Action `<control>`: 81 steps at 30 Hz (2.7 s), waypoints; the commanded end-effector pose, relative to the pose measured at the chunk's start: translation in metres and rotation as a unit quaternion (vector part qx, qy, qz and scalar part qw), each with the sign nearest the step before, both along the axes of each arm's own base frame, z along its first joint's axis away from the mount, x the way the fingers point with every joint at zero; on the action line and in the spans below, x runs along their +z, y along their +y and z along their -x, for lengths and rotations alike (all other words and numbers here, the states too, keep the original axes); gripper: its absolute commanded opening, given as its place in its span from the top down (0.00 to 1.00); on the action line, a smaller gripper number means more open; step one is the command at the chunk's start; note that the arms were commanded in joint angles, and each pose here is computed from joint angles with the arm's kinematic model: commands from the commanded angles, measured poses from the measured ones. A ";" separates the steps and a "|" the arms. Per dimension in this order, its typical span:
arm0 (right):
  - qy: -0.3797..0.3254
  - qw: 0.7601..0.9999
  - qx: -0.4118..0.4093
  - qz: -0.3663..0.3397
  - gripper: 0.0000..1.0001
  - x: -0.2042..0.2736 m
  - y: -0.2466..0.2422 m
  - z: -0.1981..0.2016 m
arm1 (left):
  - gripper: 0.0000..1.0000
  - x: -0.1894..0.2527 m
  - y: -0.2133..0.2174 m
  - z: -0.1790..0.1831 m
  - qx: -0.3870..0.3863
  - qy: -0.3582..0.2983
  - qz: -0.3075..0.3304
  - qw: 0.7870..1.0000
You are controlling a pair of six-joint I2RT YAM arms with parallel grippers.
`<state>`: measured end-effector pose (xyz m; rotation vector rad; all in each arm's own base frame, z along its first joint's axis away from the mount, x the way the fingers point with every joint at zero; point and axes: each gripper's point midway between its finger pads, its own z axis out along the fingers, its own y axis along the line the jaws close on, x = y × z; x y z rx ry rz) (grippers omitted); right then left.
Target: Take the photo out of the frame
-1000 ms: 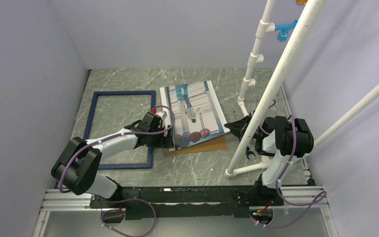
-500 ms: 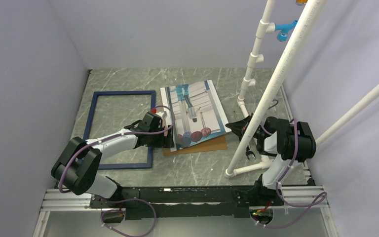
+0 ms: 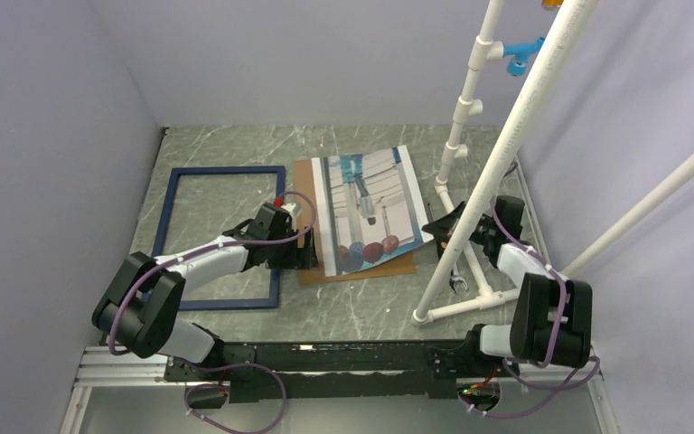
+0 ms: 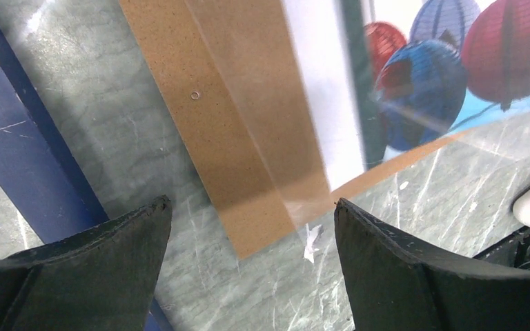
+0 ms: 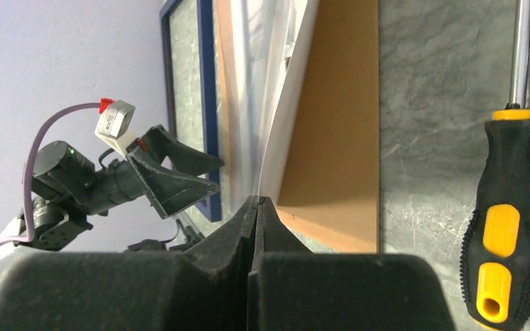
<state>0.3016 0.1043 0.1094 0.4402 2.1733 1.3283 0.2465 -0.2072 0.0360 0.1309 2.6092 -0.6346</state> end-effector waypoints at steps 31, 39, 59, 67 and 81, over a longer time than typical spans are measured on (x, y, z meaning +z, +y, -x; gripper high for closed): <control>-0.059 0.974 -0.012 0.218 1.00 0.104 0.004 -0.011 | 0.11 -0.010 -0.001 -0.005 0.010 0.027 0.044 0.999; -0.058 0.976 -0.003 0.208 1.00 0.104 0.006 -0.008 | 0.10 0.001 -0.007 -0.005 0.003 0.021 0.072 0.997; -0.270 0.956 0.022 0.117 1.00 0.296 0.053 -0.080 | 0.09 0.000 -0.007 -0.010 0.004 0.023 0.071 0.997; -0.306 0.950 0.052 0.025 1.00 0.362 0.077 -0.112 | 0.10 0.002 -0.009 -0.008 0.011 0.018 0.088 0.996; -0.301 0.946 0.092 -0.083 1.00 0.359 0.099 -0.088 | 0.10 0.020 -0.004 -0.012 0.018 -0.008 0.088 0.996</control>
